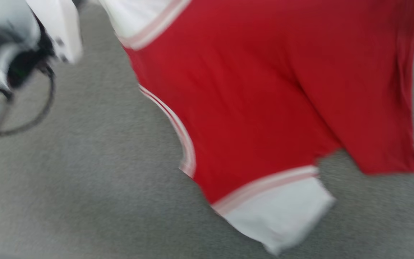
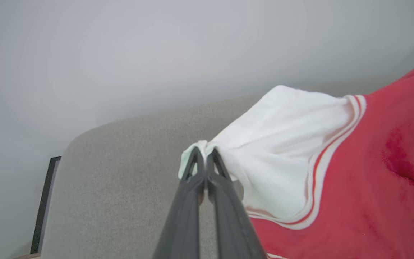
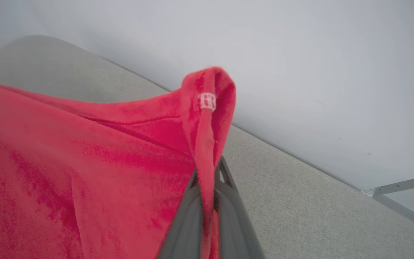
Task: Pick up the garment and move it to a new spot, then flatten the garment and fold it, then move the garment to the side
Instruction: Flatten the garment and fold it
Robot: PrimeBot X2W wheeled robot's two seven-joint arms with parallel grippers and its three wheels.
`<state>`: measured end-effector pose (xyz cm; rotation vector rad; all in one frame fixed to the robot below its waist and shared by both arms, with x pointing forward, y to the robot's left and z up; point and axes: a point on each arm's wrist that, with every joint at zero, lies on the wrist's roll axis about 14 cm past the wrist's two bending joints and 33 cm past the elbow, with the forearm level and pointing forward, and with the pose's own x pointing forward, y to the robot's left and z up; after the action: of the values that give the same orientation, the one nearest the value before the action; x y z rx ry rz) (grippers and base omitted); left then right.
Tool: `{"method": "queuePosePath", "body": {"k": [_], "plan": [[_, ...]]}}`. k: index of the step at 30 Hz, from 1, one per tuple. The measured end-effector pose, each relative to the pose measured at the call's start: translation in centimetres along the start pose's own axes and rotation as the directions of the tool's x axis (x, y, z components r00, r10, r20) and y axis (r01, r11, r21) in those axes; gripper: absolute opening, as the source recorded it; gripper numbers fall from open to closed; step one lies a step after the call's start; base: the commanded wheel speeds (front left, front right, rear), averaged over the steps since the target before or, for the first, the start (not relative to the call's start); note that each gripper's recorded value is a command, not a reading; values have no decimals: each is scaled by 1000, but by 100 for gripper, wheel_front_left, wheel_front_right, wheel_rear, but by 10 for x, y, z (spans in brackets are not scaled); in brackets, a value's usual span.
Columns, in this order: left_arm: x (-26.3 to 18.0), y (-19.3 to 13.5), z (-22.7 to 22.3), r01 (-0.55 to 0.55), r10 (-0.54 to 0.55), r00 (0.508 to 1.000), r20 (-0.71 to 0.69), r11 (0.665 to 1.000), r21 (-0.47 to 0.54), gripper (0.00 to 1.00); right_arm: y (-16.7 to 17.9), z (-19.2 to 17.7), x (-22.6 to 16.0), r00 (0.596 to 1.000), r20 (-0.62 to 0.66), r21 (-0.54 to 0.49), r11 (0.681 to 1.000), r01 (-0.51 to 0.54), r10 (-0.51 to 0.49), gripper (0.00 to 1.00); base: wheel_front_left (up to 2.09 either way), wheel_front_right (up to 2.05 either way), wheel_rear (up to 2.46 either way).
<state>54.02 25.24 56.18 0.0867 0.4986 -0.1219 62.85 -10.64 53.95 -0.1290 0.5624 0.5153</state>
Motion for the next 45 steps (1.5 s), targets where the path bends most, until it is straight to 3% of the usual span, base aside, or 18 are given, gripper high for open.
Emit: {"method": "queuePosePath", "body": {"k": [11, 18, 21, 23, 26, 28, 29, 31, 32, 36, 39, 42, 45], "plan": [[4, -19, 100, 27, -34, 988, 150, 999, 43, 0, -30, 56, -75, 974, 191, 6, 992, 123, -122, 0, 0, 0, 0], [20, -28, 169, -2, -23, 921, 390, 998, 64, 0, -52, 83, -66, 928, 304, 52, 977, 208, -214, 0, 0, 0, 0], [18, -24, 210, -65, 11, 829, 559, 995, 78, 0, -64, 108, -63, 868, 422, 35, 961, 273, -262, 0, 0, 0, 0], [10, -21, 239, -111, 29, 741, 670, 991, 80, 0, -71, 132, -68, 790, 545, 25, 946, 322, -283, 0, 0, 0, 0], [-12, -20, 279, -175, 42, 562, 826, 982, 69, 0, -74, 163, -78, 657, 701, 8, 925, 381, -276, 0, 0, 0, 0], [-26, -25, 295, -200, 8, 451, 892, 975, 93, 0, -71, 169, -75, 612, 747, -10, 915, 403, -261, 0, 0, 0, 0], [-27, -27, 297, -200, 2, 441, 898, 975, 97, 0, -71, 168, -70, 608, 750, -16, 913, 408, -258, 0, 0, 0, 0], [-20, -27, 291, -186, -23, 456, 889, 975, 121, 0, -67, 157, -53, 638, 727, -43, 911, 410, -253, 0, 0, 0, 0], [-12, -27, 281, -173, -36, 490, 871, 975, 138, 0, -62, 147, -42, 669, 700, -54, 916, 397, -249, 0, 0, 0, 0], [40, -24, 205, -106, -65, 714, 698, 974, 199, 0, -41, 98, -3, 787, 572, -72, 942, 327, -229, 0, 0, 0, 0], [63, -21, 150, -52, -58, 846, 530, 981, 189, 0, -28, 53, 17, 863, 460, -76, 958, 275, -211, 0, 0, 0, 0], [77, -26, 88, 8, -62, 935, 349, 988, 153, 0, -21, 20, 24, 907, 372, -62, 970, 236, -197, 0, 0, 0, 0], [78, -37, 33, 82, -99, 981, 165, 991, 106, 0, -11, -8, 26, 939, 300, -49, 980, 191, -168, 0, 0, 0, 0]]}}
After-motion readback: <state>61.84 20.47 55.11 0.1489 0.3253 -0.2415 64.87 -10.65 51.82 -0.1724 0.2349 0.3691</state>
